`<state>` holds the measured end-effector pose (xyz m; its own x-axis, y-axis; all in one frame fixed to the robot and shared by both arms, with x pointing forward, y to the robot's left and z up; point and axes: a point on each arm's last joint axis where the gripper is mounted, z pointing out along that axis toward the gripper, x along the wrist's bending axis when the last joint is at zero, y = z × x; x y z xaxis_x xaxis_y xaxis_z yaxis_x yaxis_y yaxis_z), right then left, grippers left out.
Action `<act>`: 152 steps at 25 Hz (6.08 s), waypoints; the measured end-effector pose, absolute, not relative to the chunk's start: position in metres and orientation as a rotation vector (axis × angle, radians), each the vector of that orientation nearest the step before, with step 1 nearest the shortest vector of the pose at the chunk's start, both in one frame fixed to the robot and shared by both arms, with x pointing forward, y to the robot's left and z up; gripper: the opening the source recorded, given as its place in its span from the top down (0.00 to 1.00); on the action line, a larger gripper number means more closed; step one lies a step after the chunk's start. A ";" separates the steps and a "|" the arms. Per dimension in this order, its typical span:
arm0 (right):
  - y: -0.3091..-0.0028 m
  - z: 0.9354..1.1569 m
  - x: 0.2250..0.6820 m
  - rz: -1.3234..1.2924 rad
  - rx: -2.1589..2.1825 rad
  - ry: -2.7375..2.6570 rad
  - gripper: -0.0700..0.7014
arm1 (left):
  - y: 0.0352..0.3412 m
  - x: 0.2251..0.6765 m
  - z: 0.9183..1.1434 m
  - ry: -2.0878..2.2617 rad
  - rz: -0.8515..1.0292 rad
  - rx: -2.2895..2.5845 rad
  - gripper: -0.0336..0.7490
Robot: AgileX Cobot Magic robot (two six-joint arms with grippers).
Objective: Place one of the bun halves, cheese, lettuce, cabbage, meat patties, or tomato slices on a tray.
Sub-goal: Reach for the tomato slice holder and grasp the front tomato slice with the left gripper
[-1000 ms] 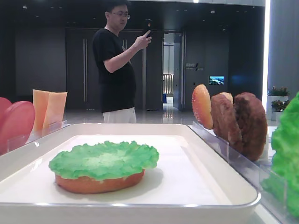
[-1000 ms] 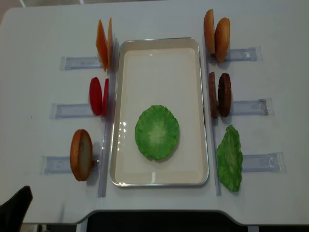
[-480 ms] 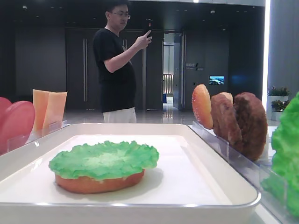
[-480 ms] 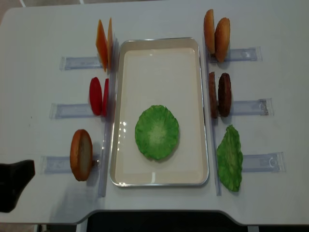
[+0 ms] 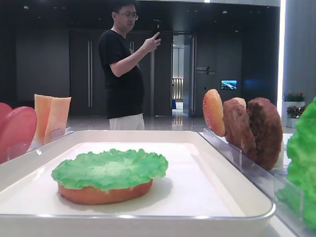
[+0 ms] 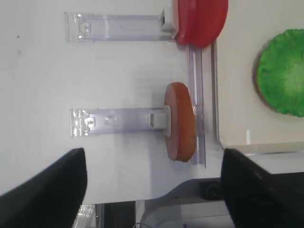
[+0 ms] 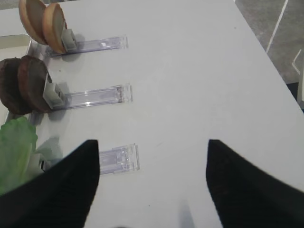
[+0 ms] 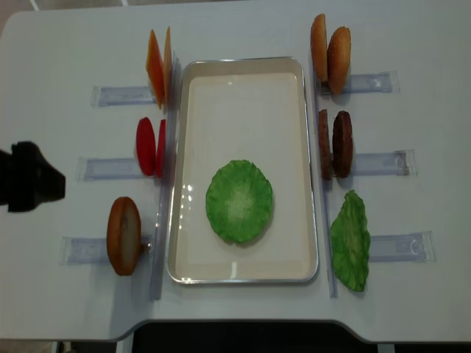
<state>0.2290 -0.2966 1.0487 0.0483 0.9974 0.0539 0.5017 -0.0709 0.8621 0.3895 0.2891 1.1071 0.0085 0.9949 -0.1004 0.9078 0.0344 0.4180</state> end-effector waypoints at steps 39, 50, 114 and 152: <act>-0.297 1.049 0.229 0.936 1.655 1.528 0.32 | 0.220 0.533 1.076 2.045 0.300 2.229 0.10; -0.297 1.049 0.229 0.937 1.655 1.529 0.32 | 0.189 0.534 1.063 2.056 0.293 2.252 0.10; -0.297 1.049 0.229 0.937 1.655 1.529 0.32 | 0.148 0.577 1.005 2.086 0.184 2.291 0.15; -0.297 1.049 0.229 0.937 1.655 1.528 0.32 | 0.149 0.584 0.971 2.105 0.169 2.454 0.51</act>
<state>0.2289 -0.2965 1.0487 0.0478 0.9974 0.0548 0.5015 -0.0714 0.8622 0.5836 0.1487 0.9711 0.1510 0.9784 0.1411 0.9884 -0.1520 -0.0043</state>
